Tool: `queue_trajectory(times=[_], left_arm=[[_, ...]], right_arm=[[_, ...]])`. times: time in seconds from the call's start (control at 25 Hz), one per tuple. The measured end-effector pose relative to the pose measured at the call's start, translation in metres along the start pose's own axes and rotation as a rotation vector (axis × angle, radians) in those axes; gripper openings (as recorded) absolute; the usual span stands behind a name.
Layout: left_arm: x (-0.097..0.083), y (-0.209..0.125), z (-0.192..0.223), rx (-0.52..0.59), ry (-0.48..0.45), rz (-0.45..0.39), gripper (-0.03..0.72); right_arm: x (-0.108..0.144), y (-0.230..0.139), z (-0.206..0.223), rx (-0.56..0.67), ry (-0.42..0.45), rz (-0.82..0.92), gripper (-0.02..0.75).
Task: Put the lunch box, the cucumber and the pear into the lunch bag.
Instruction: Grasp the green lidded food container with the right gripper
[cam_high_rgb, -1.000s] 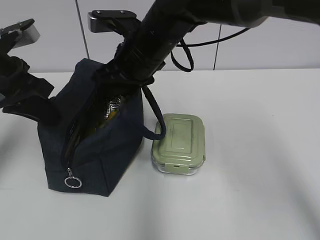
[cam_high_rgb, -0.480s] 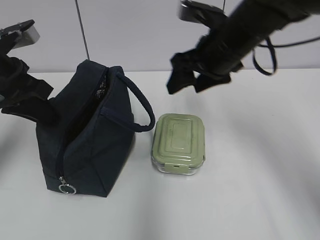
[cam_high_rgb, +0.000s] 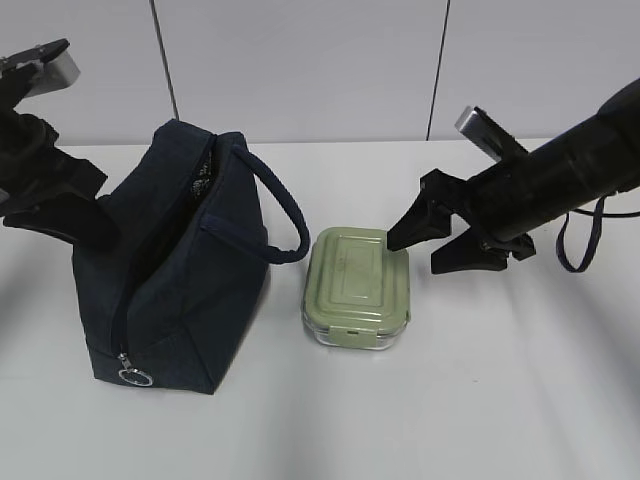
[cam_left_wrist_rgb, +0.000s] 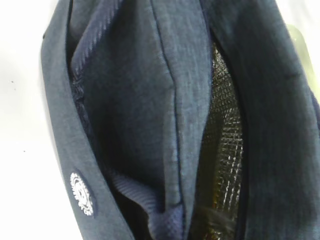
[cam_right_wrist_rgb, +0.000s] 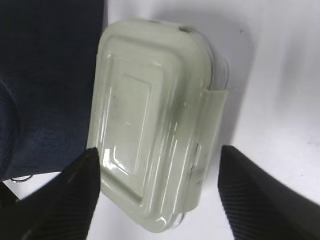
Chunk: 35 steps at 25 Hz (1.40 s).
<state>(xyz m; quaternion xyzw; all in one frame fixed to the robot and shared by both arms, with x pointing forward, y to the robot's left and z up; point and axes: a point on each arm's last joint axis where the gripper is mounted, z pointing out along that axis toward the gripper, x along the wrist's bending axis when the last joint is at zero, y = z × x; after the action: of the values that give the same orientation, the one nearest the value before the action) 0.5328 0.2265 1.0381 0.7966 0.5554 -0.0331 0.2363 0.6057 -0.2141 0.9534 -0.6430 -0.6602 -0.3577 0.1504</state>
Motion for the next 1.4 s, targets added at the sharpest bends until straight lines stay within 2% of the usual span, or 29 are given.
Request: queue_trajectory(times=[0.2,0.4,0.56,0.76,1.4], left_arm=[[0.0,0.0,0.0,0.001,0.001,0.001,0.001],[0.0,0.0,0.0,0.002,0.003,0.002,0.001],[0.0,0.0,0.0,0.002,0.003,0.002,0.001],[0.0,0.0,0.0,0.004,0.002,0.002,0.001],[0.0,0.0,0.0,0.004,0.003,0.003,0.001]], right_arm=[[-0.016,-0.015,0.014,-0.054,0.128,0.078,0.56],[-0.034,-0.025,0.02,-0.072,0.18,0.091,0.56],[-0.044,-0.027,0.036,-0.078,0.276,0.135,0.56],[-0.053,-0.03,0.048,-0.074,0.292,0.152,0.56],[-0.054,-0.028,0.05,-0.105,0.298,0.142,0.557]])
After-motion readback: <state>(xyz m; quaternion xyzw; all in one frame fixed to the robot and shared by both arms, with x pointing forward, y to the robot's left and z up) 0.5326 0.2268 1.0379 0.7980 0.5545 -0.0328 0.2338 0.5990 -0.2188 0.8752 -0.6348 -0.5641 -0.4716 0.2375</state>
